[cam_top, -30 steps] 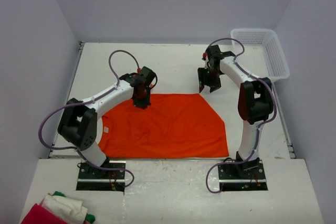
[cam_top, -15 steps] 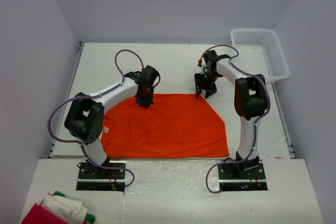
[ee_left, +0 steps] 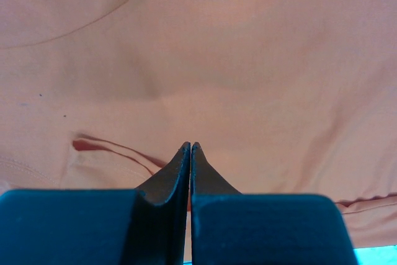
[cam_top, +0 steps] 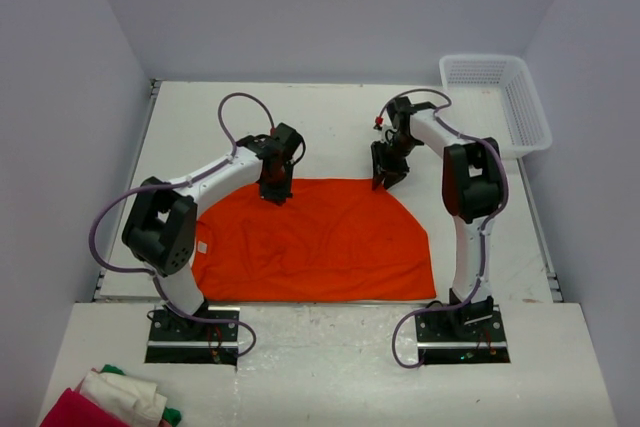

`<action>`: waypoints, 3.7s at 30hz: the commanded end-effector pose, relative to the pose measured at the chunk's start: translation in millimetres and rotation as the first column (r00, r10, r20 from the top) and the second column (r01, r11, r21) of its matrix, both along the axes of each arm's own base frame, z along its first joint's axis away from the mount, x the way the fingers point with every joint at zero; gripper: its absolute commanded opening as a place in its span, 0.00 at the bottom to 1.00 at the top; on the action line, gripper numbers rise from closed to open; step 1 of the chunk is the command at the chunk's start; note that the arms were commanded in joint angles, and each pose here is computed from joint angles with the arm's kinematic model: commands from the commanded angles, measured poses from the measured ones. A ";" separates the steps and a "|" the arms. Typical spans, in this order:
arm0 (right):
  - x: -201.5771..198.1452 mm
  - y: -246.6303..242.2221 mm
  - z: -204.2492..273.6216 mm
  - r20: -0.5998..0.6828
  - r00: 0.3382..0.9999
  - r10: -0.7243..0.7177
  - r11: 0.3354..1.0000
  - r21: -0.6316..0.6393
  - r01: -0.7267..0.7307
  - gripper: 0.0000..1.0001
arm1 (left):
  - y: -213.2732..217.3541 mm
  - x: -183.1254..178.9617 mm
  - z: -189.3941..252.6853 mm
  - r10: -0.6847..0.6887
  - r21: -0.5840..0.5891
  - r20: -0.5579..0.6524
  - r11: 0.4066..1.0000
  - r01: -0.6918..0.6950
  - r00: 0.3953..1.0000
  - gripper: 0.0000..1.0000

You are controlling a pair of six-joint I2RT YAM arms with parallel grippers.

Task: Fold and stack the t-shirts
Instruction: Grap the side of the flattened tshirt furthest away from the robot with both arms

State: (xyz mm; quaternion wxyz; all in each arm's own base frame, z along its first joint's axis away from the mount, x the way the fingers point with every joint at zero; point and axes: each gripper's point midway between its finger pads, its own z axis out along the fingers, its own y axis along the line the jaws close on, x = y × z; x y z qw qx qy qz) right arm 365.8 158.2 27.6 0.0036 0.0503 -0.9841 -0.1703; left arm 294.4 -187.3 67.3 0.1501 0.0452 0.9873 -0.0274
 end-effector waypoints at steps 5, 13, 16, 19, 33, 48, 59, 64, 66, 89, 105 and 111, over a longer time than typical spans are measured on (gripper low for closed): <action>9.1 -0.4 -1.5 0.001 0.999 -0.034 0.999 -0.007 0.034 0.16 | -1.5 10.3 24.0 -0.024 -0.007 0.073 1.000 0.025 0.997 0.00; 41.0 -5.7 17.4 0.127 0.988 -0.088 0.992 -0.077 0.098 0.00 | 2.9 4.7 16.2 -0.026 0.003 0.059 1.000 0.026 0.998 0.00; 47.5 -4.6 29.3 0.180 0.981 -0.074 0.990 -0.105 0.094 0.00 | 4.2 2.0 14.2 -0.025 0.004 0.054 1.000 0.025 0.998 0.00; 43.5 2.4 38.7 0.214 0.976 -0.026 0.988 -0.141 0.057 0.00 | 6.1 0.1 13.8 -0.025 0.009 0.057 1.000 0.025 0.998 0.00; -8.6 5.9 45.2 0.345 0.936 0.071 0.826 -0.547 0.139 0.00 | 12.0 -13.4 16.2 -0.012 -0.008 0.056 1.000 0.012 0.998 0.00; -87.1 21.1 14.7 0.389 0.914 0.113 0.636 -0.736 0.234 0.00 | 16.2 -20.9 6.6 -0.014 -0.003 0.043 1.000 0.014 0.999 0.00; -87.0 24.7 37.1 0.464 0.876 0.135 0.583 -0.751 0.308 0.00 | 30.4 -12.1 -17.4 0.053 0.097 0.022 0.994 -0.054 0.998 0.00; -108.0 30.7 37.2 0.460 0.874 0.157 0.577 -0.761 0.297 0.00 | 29.6 -7.0 -20.6 0.051 0.084 0.018 0.995 -0.052 0.999 0.00; -116.8 37.6 35.3 0.461 0.871 0.170 0.579 -0.762 0.290 0.00 | 28.4 -6.8 -22.8 0.052 0.081 0.009 0.995 -0.052 0.999 0.00; -187.0 87.0 40.3 0.402 0.892 0.208 0.774 -0.625 0.101 0.54 | 39.5 -9.2 -44.0 0.065 0.101 -0.042 0.993 -0.060 0.997 0.00; -93.1 54.4 72.7 0.428 0.901 0.073 0.932 -0.350 0.091 0.46 | 43.1 -3.7 -38.9 0.049 0.088 -0.028 0.995 -0.047 0.998 0.00; -89.9 49.7 52.0 0.368 0.927 0.071 0.934 -0.350 0.067 0.52 | 43.0 0.3 -35.7 0.054 0.070 -0.023 0.996 -0.052 0.998 0.00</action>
